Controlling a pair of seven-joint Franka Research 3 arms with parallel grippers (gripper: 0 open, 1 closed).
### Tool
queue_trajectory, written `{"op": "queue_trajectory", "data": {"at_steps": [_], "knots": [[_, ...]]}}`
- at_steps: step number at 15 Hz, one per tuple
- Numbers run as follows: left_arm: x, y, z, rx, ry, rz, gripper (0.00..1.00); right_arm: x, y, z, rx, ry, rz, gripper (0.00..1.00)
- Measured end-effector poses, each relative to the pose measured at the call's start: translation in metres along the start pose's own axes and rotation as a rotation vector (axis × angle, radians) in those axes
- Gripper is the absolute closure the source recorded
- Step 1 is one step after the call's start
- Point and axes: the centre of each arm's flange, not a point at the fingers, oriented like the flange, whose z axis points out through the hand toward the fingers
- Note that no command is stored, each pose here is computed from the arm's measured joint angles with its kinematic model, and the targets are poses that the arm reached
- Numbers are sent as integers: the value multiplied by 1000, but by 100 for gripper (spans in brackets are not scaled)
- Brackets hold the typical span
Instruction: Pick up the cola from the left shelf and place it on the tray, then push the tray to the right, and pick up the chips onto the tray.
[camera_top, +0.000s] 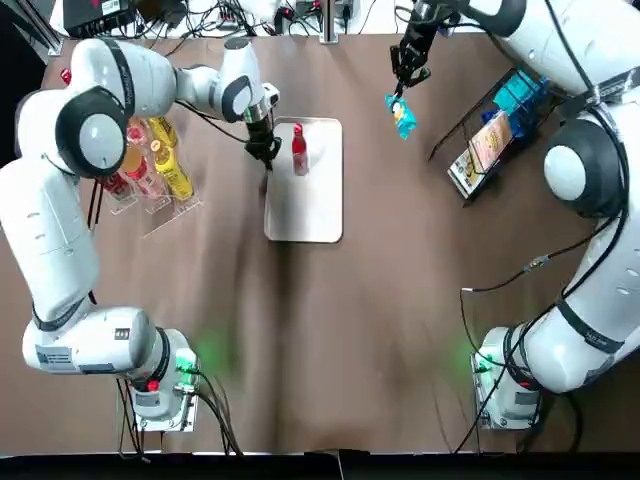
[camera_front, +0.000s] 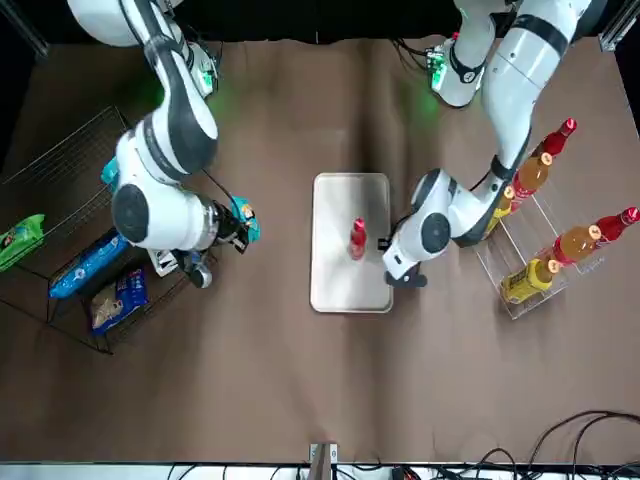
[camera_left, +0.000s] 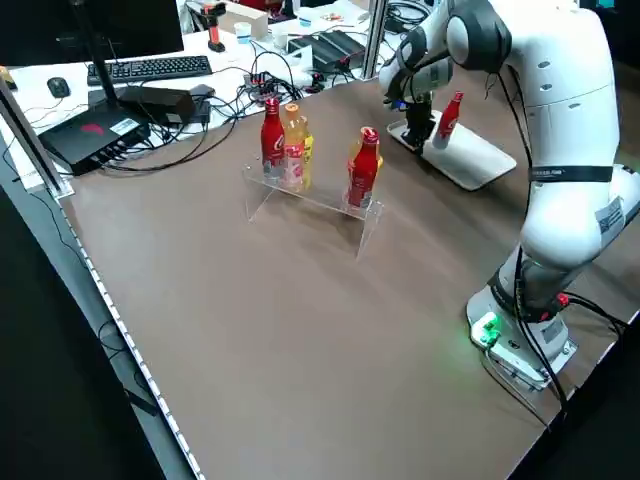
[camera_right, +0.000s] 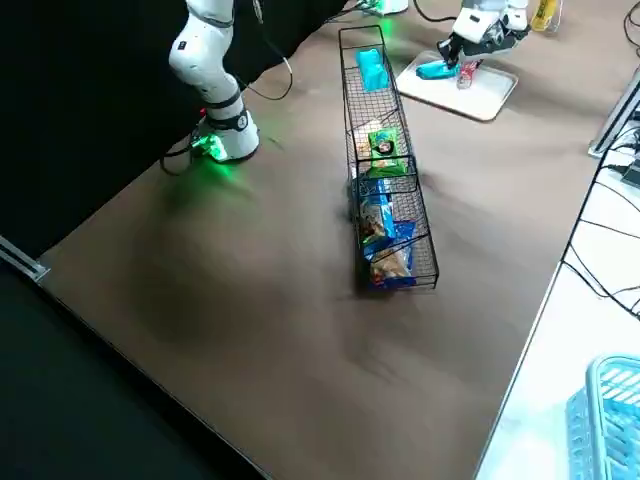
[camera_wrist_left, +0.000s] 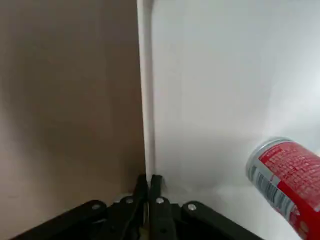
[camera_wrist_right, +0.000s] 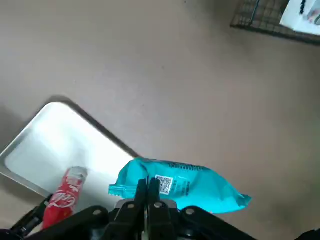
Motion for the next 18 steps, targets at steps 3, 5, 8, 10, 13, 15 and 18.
{"op": "queue_trajectory", "data": {"at_steps": [3,5,8,10,13,15,18], "knots": [[-9,54,8,-32,-12,4,95,3,-19,34,16,15,41,96],[-17,77,14,-40,-20,-2,95,6,-27,49,28,25,56,96],[-26,108,21,-46,-24,-4,95,14,-32,67,31,29,77,96],[-29,126,26,-54,-22,-2,95,18,-34,77,39,9,92,96],[-31,141,31,-64,-24,-4,95,22,-36,91,40,-33,116,96],[-30,145,31,-70,-24,-13,95,27,-36,104,27,-49,128,96],[-26,146,25,-80,-14,-21,86,35,-34,126,-6,-62,142,96]]}}
